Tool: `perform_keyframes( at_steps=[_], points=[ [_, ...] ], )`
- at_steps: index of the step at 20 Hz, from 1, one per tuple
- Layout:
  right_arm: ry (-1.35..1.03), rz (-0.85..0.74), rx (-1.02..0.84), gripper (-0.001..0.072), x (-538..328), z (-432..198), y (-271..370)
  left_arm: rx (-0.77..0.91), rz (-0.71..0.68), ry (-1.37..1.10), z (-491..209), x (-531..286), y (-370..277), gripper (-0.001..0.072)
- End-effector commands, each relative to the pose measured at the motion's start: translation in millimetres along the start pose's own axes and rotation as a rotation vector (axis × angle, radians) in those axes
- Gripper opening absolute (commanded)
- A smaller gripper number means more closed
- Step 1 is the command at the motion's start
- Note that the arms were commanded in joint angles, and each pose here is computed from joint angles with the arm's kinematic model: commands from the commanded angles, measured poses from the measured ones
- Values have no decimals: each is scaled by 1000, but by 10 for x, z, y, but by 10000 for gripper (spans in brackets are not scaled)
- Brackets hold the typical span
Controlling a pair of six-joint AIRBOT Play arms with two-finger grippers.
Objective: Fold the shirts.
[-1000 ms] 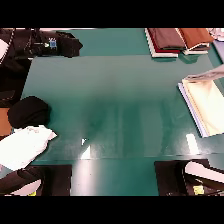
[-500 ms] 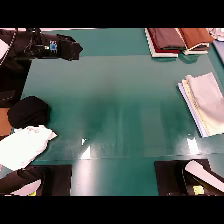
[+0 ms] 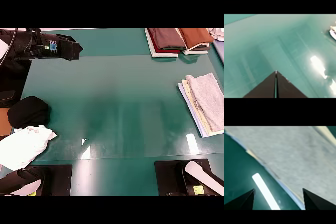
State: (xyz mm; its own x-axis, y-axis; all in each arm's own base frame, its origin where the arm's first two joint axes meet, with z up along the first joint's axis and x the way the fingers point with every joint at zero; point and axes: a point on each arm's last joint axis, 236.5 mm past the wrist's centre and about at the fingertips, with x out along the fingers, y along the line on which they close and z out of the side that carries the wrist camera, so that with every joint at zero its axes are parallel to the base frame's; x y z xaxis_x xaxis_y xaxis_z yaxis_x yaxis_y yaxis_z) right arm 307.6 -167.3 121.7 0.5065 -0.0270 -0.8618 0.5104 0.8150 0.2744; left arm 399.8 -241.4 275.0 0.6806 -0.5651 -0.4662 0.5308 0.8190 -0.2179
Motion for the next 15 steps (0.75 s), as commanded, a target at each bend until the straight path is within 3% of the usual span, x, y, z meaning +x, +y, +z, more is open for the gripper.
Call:
perform_keyframes(
  at_steps=[1, 4, 6, 7, 8, 9, 15],
  points=[
    [-57, 225, -242, 674, -156, 41, 1274, 1, 1, -3, 7, 3, 1, 21],
    [-72, 365, -444, 652, -254, -252, 2166, 1, 1, -11, 25, 3, 2, 22],
    [-80, 447, -571, 455, -322, -512, 2620, 1, 2, -14, 32, 3, 2, 22],
    [-79, 478, -635, 296, -355, -639, 2776, 1, 2, -14, 32, 3, 2, 21],
    [-73, 505, -692, 68, -387, -772, 2903, 1, 2, -14, 32, 3, 2, 22],
    [-68, 527, -734, 13, -416, -882, 3002, 1, 2, -14, 32, 3, 4, 22],
    [-53, 566, -782, 13, -474, -1078, 3166, 1, 2, -14, 32, 3, 2, 21]
  ],
)
